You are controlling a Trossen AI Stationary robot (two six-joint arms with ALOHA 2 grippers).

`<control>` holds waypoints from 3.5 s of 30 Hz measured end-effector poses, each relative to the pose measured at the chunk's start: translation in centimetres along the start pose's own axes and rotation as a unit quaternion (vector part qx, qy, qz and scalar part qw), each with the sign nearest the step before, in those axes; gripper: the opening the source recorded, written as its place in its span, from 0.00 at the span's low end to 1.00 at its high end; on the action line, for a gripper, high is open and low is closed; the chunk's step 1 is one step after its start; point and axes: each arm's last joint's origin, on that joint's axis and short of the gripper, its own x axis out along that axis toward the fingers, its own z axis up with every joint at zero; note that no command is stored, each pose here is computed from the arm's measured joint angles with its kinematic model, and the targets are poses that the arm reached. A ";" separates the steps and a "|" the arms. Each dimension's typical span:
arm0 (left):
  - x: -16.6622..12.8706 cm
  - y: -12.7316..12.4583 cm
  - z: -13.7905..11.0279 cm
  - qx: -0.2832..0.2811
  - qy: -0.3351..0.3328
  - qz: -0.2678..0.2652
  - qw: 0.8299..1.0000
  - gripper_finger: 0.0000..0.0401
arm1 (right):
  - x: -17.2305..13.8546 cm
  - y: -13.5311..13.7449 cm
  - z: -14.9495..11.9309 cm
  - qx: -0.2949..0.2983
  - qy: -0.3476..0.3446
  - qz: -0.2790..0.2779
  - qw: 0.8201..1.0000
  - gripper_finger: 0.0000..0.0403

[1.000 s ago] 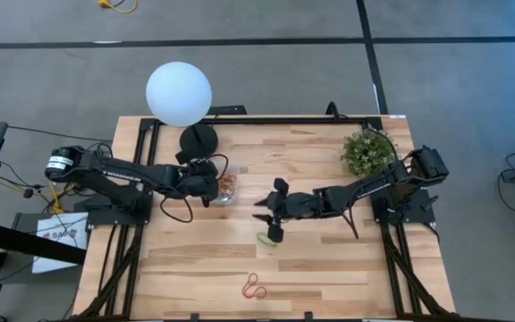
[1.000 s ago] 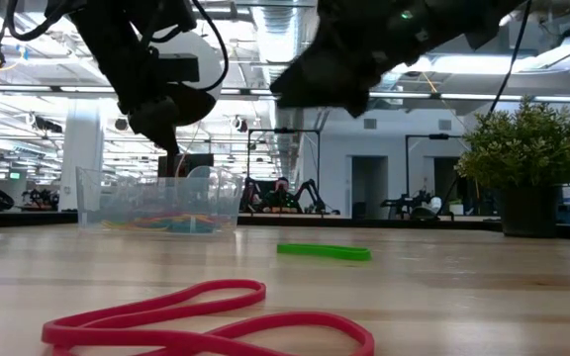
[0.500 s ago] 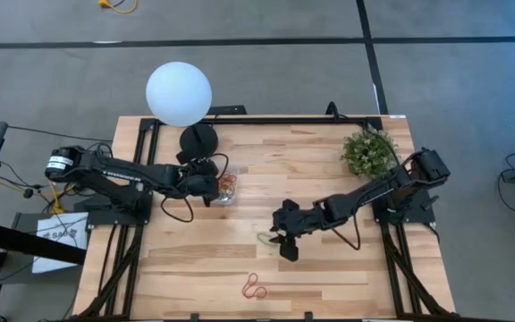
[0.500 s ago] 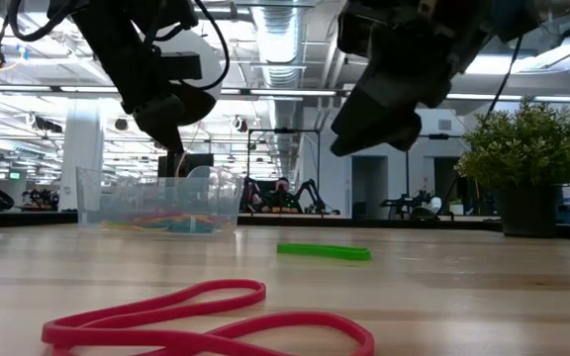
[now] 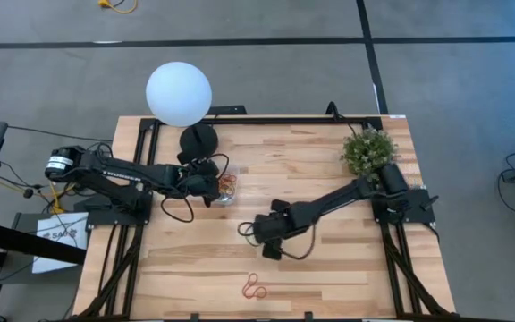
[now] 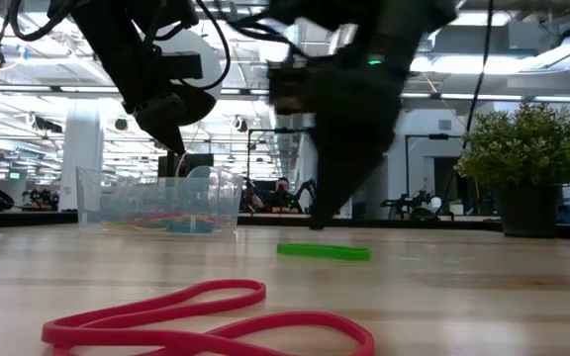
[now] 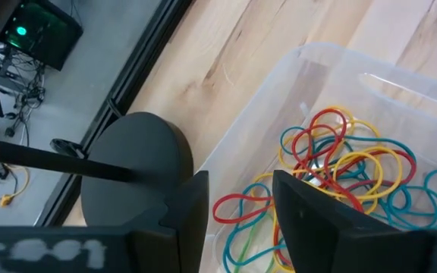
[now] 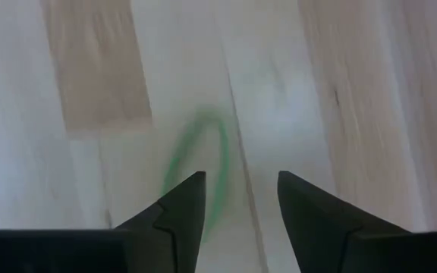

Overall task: Pick and place rubber bands into bin
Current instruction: Put the green rubber band into the transparent container

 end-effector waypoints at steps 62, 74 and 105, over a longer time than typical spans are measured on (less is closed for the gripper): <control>-10.1 6.7 1.4 -0.004 -0.070 0.004 0.998 0.03 | -4.5 -4.3 11.3 0.053 -0.458 -0.242 0.854 0.00; -9.2 6.4 0.0 0.002 -0.032 0.016 0.999 0.03 | -2.2 -9.1 10.9 0.085 -0.365 -0.191 0.907 0.00; -8.7 6.1 -0.5 -0.014 -0.025 0.018 0.999 0.03 | -0.6 -10.4 10.0 0.055 -0.273 -0.036 0.960 0.00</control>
